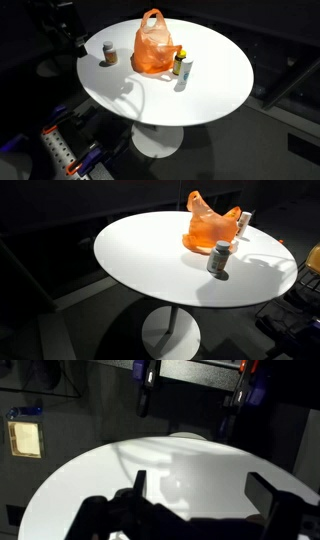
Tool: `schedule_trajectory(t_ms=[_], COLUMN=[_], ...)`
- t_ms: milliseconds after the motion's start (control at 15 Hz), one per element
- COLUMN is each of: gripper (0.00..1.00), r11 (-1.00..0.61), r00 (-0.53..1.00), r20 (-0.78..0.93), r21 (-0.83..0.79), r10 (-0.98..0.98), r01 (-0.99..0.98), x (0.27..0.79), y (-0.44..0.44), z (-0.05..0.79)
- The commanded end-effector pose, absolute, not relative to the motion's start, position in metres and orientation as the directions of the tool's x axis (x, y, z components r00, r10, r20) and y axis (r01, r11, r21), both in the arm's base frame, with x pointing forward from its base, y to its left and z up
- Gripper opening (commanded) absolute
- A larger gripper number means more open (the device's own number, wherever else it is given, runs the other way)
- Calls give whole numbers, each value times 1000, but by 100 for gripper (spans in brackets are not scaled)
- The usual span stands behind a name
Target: Pick up the white and orange bottle and put it in the plastic bag
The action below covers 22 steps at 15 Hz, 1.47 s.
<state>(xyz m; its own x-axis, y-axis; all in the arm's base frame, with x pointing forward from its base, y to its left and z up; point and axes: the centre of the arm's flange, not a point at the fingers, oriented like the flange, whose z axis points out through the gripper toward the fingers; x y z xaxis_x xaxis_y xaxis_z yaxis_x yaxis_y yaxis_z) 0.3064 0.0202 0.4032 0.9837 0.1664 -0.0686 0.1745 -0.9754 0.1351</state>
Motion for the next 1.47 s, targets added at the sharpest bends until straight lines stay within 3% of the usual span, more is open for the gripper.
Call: schedule_trajectory(t_ms=[0, 267, 1400], gripper=[100, 100, 100], r11=[-975, -975, -948], r00=[984, 984, 947], r20=[-69, -66, 48], r21=[135, 140, 44], r10=[166, 167, 316], r01=[174, 174, 314], x=[306, 312, 456], y=[20, 21, 121], z=[403, 404, 397])
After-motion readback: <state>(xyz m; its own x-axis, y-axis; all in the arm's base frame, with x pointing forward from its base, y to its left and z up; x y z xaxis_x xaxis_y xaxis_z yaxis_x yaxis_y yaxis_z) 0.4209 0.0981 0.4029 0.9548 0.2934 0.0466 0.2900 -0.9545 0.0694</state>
